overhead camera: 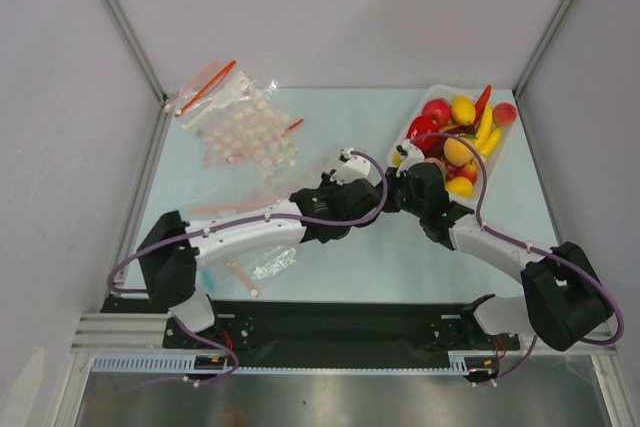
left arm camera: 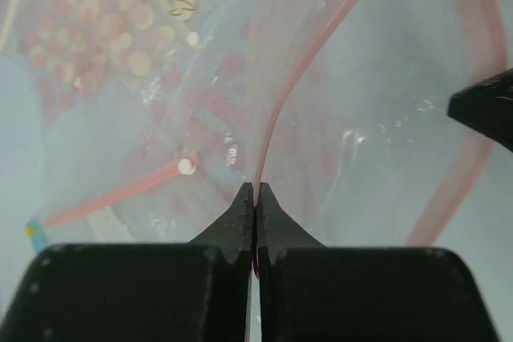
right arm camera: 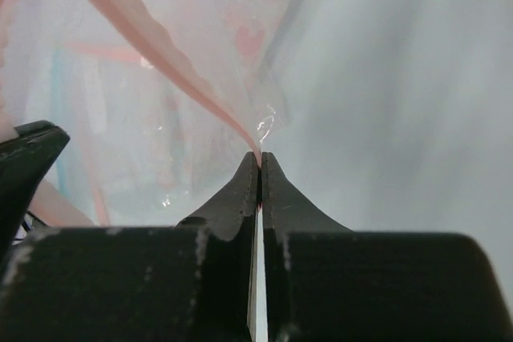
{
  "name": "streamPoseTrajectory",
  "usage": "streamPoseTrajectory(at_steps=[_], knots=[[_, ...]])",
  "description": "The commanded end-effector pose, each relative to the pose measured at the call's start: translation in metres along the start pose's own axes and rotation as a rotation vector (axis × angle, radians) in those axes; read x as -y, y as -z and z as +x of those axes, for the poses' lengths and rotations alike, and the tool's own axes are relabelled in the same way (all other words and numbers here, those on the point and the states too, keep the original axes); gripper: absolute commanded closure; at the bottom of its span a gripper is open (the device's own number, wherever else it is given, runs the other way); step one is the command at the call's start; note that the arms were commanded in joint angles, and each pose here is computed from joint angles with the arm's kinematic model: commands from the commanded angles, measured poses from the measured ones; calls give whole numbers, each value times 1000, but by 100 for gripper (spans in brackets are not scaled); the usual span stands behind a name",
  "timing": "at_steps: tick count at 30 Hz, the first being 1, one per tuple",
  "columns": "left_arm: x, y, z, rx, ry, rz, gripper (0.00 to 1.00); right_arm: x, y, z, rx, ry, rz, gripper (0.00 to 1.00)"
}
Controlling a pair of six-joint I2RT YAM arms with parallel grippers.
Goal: Place the food in the zip-top bag and seal the zipper
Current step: Open the zipper of the food storage bag at the center of the board.
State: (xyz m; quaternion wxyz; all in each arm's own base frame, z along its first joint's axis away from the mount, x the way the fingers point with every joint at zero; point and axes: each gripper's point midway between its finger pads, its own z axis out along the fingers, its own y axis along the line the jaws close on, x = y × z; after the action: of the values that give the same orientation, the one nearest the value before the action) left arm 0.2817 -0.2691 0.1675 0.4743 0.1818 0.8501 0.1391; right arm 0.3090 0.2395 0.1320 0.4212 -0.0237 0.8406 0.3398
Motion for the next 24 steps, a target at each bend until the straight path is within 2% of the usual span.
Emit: streamPoseTrajectory(at_steps=[1, 7, 11, 14, 16, 20, 24], knots=[[17, 16, -37, 95, 134, 252, 100, -2, 2, -14, 35, -3, 12, 100], [17, 6, -35, 79, 245, 362, 100, 30, -3, -10, 7, -47, 166, 100], [31, 4, -34, 75, 246, 410, 100, 30, -2, -10, 3, -45, 172, 92], [37, 1, -32, 62, 240, 428, 100, 31, 6, -19, 42, -34, 186, 81], [36, -2, -33, 55, 249, 428, 100, 35, 11, -23, 64, -28, 214, 79], [35, -11, -27, 30, 265, 430, 100, 42, 22, -32, 110, -23, 270, 53], [32, -12, -27, 29, 277, 422, 100, 35, 34, -42, 158, -7, 246, 45]])
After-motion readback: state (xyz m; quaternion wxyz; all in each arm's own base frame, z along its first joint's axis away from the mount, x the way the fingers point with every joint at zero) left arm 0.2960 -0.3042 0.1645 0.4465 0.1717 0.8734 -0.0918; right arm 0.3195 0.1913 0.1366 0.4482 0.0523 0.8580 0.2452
